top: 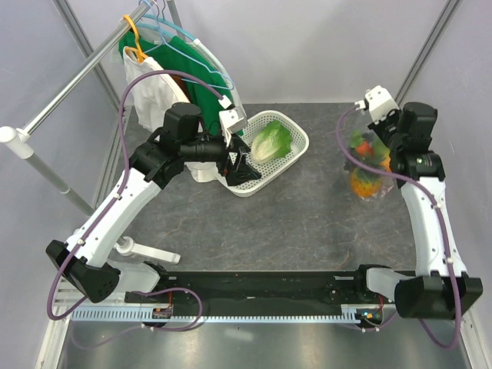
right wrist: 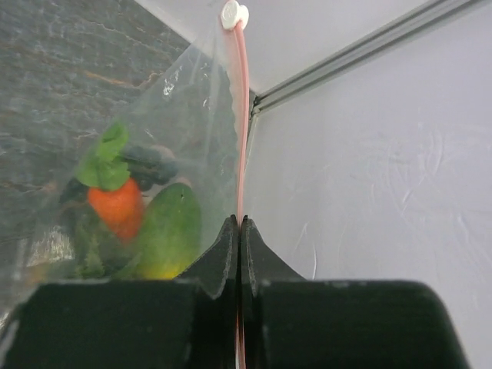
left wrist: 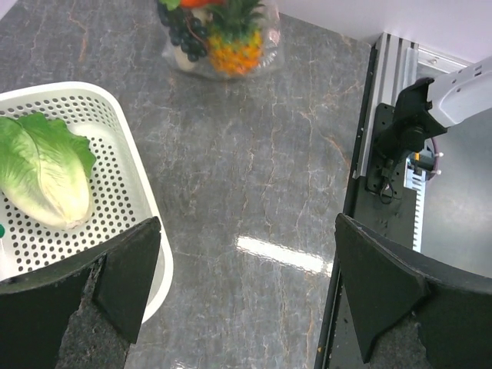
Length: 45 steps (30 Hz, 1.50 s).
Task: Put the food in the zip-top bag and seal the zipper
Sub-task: Place the zipper food storage bag at the center of the board.
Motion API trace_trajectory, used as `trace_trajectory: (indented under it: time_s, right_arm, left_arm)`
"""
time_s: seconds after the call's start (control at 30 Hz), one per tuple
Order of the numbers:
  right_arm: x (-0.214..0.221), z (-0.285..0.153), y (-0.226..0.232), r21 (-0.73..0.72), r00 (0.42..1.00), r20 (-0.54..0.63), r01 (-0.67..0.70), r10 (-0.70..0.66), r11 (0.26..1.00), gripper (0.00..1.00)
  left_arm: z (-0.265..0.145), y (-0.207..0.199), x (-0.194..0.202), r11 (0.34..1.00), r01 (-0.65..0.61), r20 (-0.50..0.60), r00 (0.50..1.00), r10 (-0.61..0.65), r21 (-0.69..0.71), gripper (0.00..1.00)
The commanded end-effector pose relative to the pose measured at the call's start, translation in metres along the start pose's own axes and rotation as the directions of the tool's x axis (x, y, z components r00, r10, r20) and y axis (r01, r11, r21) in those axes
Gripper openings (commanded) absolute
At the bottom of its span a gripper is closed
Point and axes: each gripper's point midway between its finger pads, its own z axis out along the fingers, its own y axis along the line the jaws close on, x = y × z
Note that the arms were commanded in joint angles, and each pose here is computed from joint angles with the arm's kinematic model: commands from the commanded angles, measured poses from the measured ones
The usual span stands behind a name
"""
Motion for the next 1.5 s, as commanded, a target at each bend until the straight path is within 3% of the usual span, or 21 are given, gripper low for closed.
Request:
trace_trajectory:
  time_s: [0.0,0.17,0.43,0.57,0.7,0.93,1.17,1.47]
  right_arm:
    - [-0.058,0.016,-0.050,0.028,0.967,0.248,0.057,-0.062,0.998,0.00]
    - [-0.057,0.037,-0.049,-0.024,0.949,0.286,0.147,-0.134,0.989,0.00]
    - [0.014,0.023,0.064,-0.323,0.972,0.218,0.155,-0.086,0.934,0.00]
    - [0.056,-0.014,0.132,-0.494,0.975,0.197,0.188,-0.101,0.849,0.00]
    - [0.081,-0.058,0.186,-0.662,0.974,0.196,0.215,-0.111,0.718,0.00]
    - [0.089,-0.092,0.230,-0.738,0.965,0.232,0.259,-0.125,0.623,0.00]
    - [0.069,-0.089,0.261,-0.789,0.973,0.221,0.220,-0.070,0.574,0.00]
    - [0.083,-0.137,0.291,-0.866,0.947,0.271,0.318,-0.171,0.385,0.00]
  left_arm:
    - [-0.005,0.000,-0.022,1.000,-0.006,0.063,0.998,0.006,-0.001,1.00]
    - [-0.008,0.007,-0.020,1.000,0.003,0.063,0.998,-0.002,-0.018,1.00]
    - [-0.011,0.014,-0.013,0.999,0.010,0.057,0.998,-0.008,-0.037,1.00]
    - [-0.011,0.016,-0.010,0.999,0.018,0.052,0.999,-0.016,-0.042,1.00]
    - [-0.009,0.019,-0.007,0.998,0.046,0.046,0.998,-0.044,-0.041,1.00]
    - [-0.008,0.025,0.004,0.994,0.096,0.015,0.995,-0.095,-0.049,1.00]
    - [-0.005,0.033,0.017,0.991,0.118,-0.015,0.993,-0.119,-0.063,1.00]
    - [-0.002,0.040,0.064,0.981,0.178,-0.226,0.955,-0.191,-0.077,1.00]
